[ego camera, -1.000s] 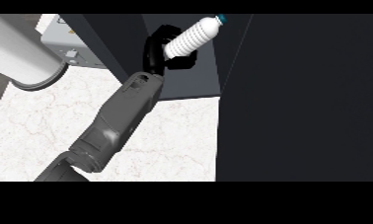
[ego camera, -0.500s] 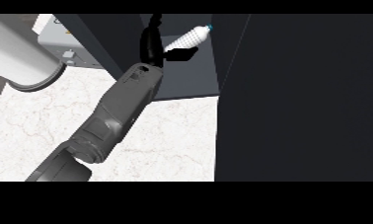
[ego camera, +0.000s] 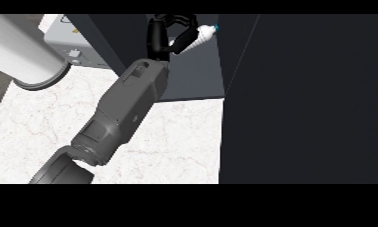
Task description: Pick up the bottled water, place it into the cabinet and close the cabinet
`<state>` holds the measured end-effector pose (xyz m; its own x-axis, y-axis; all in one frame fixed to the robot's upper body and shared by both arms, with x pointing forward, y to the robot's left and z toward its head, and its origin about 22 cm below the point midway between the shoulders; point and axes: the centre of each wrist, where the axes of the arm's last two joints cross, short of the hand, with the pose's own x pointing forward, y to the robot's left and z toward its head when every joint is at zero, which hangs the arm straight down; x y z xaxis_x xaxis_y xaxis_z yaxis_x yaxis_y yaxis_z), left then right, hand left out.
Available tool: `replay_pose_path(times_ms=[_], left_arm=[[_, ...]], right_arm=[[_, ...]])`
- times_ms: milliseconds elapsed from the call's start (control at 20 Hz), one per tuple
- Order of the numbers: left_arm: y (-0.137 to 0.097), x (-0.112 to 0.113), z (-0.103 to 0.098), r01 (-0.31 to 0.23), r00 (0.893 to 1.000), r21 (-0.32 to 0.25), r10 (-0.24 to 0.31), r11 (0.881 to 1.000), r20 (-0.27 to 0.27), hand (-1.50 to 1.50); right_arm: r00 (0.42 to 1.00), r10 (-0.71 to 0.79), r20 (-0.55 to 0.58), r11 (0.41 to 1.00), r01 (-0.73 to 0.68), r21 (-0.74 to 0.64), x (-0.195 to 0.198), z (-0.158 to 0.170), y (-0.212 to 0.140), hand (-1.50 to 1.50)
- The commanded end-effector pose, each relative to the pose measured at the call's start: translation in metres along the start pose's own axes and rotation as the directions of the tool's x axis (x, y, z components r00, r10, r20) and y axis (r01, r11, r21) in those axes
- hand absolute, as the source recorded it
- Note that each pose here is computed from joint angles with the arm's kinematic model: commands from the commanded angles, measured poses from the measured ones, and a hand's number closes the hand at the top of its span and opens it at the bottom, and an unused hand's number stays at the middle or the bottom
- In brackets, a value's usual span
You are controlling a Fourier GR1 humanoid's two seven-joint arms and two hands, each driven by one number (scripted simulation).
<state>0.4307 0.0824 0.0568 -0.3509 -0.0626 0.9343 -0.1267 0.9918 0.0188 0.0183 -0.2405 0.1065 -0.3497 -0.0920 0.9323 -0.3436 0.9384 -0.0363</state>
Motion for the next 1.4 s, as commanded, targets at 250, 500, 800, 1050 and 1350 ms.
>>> replay_pose_path(times_ms=[250, 500, 800, 1050, 1350], left_arm=[[-0.005, -0.001, 0.013, -0.16, 0.987, -0.06, 0.159, 0.985, -0.012, 1.5], [-0.013, -0.003, 0.04, -0.311, 0.95, -0.206, 0.297, 0.928, -0.093, 1.5], [-0.014, -0.017, 0.103, -0.476, 0.879, -0.292, 0.434, 0.829, -0.199, -1.5], [-0.011, -0.012, 0.148, -0.518, 0.852, -0.32, 0.449, 0.793, -0.268, -1.5], [0.059, -0.017, 0.208, -0.479, 0.872, -0.243, 0.423, 0.844, -0.247, -1.5]], right_arm=[[1.0, -0.015, 0.018, 1.0, 0.015, -0.002, 0.029, -0.015, 0.009, -1.5], [1.0, -0.008, 0.019, 1.0, 0.008, -0.001, 0.03, -0.018, 0.012, -1.5], [1.0, -0.014, 0.025, 0.999, 0.014, -0.032, 0.03, -0.019, 0.017, -1.5], [1.0, 0.0, 0.013, 0.998, 0.001, -0.056, 0.037, -0.018, 0.023, -1.5], [0.999, 0.021, 0.024, 0.998, -0.02, -0.055, 0.027, -0.016, 0.023, -1.5]])
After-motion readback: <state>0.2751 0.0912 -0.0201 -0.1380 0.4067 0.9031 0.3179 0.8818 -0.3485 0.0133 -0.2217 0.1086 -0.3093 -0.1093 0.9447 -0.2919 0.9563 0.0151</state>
